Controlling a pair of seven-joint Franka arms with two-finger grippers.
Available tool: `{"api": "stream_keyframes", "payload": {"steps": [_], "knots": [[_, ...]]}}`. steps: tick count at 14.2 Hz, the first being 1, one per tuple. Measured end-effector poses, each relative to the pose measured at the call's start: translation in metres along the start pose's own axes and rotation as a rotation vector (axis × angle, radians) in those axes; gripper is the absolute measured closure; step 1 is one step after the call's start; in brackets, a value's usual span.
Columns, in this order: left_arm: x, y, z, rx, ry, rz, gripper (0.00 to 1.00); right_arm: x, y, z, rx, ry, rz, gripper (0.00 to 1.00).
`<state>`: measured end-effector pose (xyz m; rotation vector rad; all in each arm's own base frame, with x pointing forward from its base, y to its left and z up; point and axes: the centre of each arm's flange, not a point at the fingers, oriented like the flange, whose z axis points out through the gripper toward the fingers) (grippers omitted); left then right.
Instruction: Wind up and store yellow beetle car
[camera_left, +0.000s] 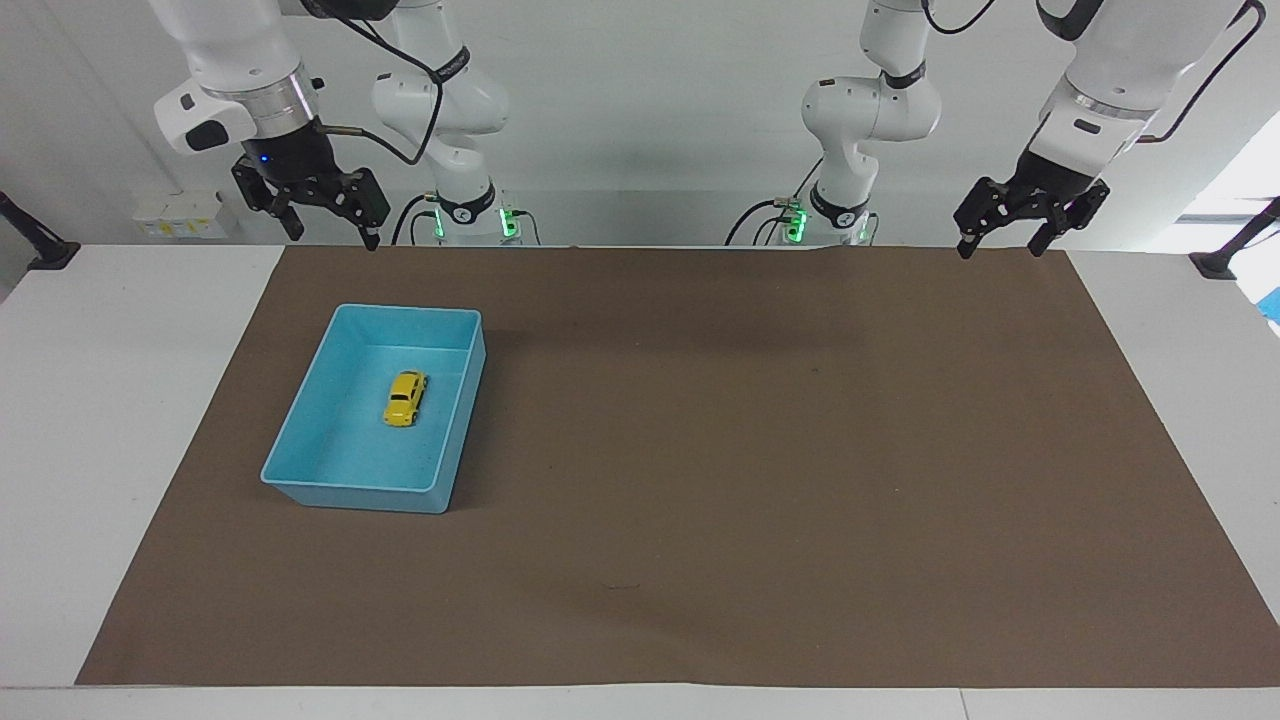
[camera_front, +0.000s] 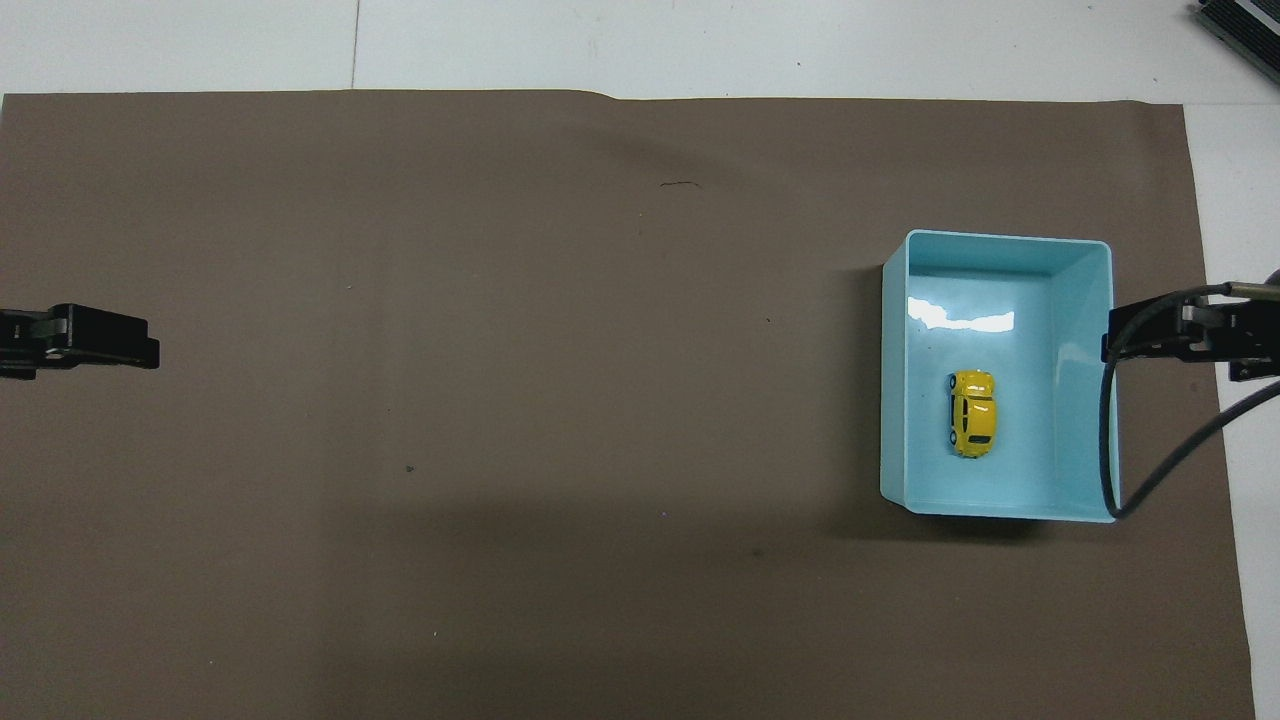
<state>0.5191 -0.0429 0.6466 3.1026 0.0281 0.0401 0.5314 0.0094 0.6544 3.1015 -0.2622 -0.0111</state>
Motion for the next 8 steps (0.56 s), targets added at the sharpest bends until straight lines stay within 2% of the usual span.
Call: {"api": "stream_keyframes", "payload": {"steps": [8], "knots": [[-0.0001,0.0011,-0.0002,0.002,0.001,0.029,0.00,0.0001,-0.0009,0.0004,0.005,-0.002,-0.022,0.00]]}}
